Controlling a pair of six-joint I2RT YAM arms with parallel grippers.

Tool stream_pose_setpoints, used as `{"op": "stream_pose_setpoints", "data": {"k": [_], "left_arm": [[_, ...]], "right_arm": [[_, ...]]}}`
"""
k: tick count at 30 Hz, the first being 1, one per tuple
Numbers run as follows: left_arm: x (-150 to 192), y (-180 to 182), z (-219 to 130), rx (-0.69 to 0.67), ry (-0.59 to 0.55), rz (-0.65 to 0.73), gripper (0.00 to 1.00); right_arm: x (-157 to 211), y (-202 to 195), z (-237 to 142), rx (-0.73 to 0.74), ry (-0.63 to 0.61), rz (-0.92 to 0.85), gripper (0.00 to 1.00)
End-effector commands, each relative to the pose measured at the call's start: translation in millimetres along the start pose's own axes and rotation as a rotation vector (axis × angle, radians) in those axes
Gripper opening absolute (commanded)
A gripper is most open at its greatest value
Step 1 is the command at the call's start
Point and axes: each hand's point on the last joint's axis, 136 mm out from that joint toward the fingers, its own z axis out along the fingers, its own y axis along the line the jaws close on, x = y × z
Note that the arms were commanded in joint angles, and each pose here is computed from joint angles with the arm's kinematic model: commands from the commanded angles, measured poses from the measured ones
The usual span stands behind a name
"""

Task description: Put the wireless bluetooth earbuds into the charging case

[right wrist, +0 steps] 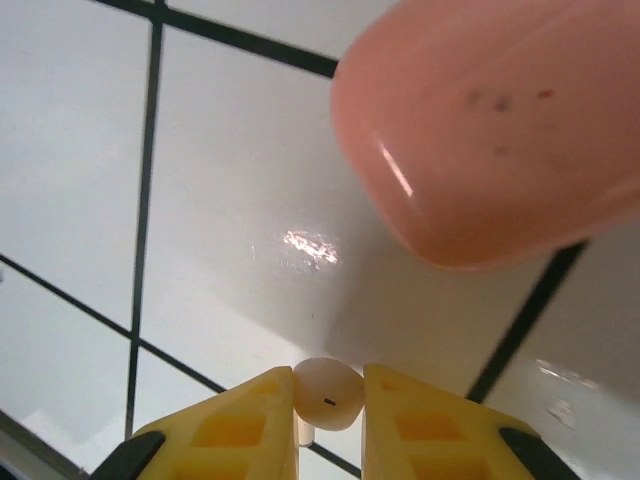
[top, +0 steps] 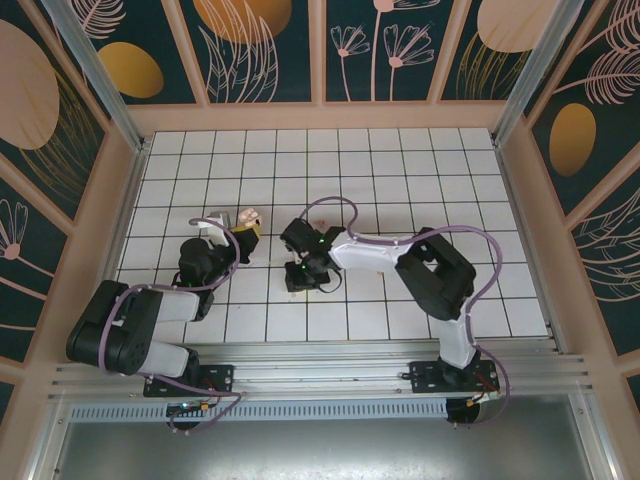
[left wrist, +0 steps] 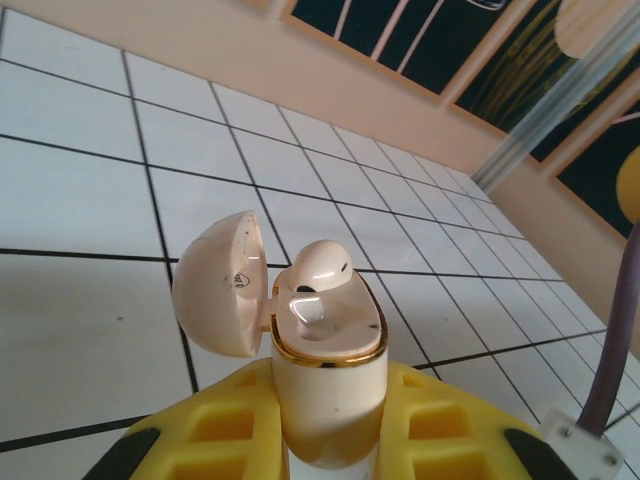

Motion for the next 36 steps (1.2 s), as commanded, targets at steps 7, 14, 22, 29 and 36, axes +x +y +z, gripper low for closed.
{"op": "stream_pose_setpoints", "data": {"k": [7,14,22,29,36], "left_arm": [[-10.5,-44.4,17.5,0.199,0.007,0.062,0.09],[-1.7,-72.3,30.9,0.288,0.052,0.147,0.08],[7.9,-128.1,17.0,0.559,0.019,0.378,0.08],[12.5,-147.4,10.1,0.66,0.006,0.495,0.08],[12.3,-154.1,5.7,0.688,-0.009,0.541,0.08]], "right_arm": [[-55.1,12.8,-94.6,-0.099,-0.412,-0.078,0.18],[-66.5,1.5,-157.7,-0.153,-0.634,-0.148,0.18],[-81.4,15.6,-236.0,-0.23,-0.93,-0.36,0.19],[-76.6,34.6,-253.7,-0.281,-0.973,-0.499,0.19],[-70.7,51.7,-255.5,-0.329,-0.981,-0.565,0.19]]}}
